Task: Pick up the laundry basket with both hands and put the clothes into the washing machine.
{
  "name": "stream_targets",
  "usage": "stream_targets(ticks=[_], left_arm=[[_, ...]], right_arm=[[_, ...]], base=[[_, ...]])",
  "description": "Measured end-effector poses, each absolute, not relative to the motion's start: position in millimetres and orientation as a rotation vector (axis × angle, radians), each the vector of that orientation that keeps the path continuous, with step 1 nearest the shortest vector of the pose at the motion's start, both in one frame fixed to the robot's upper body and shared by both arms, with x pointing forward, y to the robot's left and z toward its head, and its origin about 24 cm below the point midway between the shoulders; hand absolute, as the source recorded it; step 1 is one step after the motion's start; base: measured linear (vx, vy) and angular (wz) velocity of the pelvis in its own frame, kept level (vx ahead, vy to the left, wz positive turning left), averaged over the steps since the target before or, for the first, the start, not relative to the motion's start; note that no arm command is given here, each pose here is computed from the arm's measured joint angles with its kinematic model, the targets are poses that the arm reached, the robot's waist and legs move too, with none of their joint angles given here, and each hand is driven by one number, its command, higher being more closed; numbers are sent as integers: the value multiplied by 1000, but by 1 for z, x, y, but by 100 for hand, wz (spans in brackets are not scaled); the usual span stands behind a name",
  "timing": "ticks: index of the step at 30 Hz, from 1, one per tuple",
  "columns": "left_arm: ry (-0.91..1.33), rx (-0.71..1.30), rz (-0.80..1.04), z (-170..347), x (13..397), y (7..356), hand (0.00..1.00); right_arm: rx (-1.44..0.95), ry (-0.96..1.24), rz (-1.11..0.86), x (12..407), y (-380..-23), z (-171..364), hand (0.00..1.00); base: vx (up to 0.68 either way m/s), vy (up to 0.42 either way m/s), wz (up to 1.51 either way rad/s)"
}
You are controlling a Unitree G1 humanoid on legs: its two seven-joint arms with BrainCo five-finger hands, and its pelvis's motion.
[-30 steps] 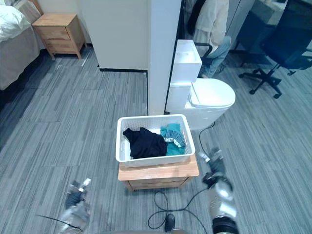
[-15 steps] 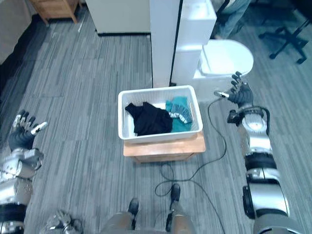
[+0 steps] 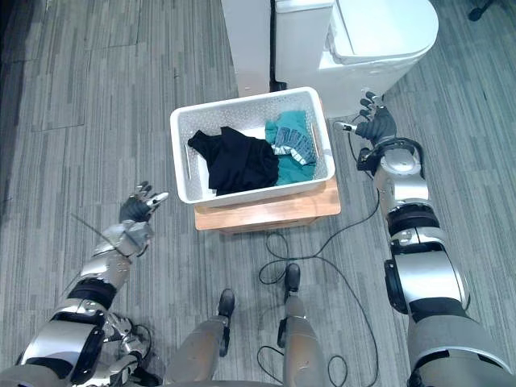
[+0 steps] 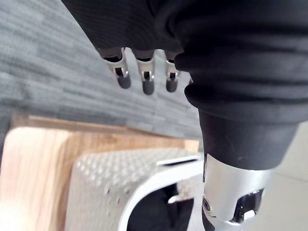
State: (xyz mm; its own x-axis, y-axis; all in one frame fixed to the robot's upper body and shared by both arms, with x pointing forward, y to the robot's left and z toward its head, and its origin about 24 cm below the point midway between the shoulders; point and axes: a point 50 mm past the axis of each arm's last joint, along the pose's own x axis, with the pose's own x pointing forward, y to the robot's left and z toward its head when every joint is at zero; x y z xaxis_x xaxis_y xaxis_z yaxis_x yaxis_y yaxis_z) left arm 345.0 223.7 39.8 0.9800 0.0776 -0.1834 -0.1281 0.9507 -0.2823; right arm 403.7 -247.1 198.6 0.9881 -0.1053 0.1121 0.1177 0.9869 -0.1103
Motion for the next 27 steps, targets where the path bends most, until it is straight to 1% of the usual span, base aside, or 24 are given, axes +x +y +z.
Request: stream_targets(ticks=[3, 6, 12, 23, 27], left_arm=[[154, -303, 73, 49, 354, 207, 0], [135, -317, 74, 57, 361, 199, 0], [92, -347, 84, 74, 370, 194, 0], [27, -357, 78, 102, 384, 184, 0], [-5, -362, 59, 117, 392, 178, 0]], right_arm=[[-118, -118, -104, 409, -238, 208, 0], [-127, -122, -100, 411, -233, 209, 0], [-105, -102, -106, 415, -226, 207, 0], [-133, -61, -124, 415, -229, 200, 0], [-127, -50, -114, 416, -224, 197, 0]], base=[[0, 0, 0], [16, -2, 5], [12, 3, 4], [4, -1, 9], [31, 1, 3]])
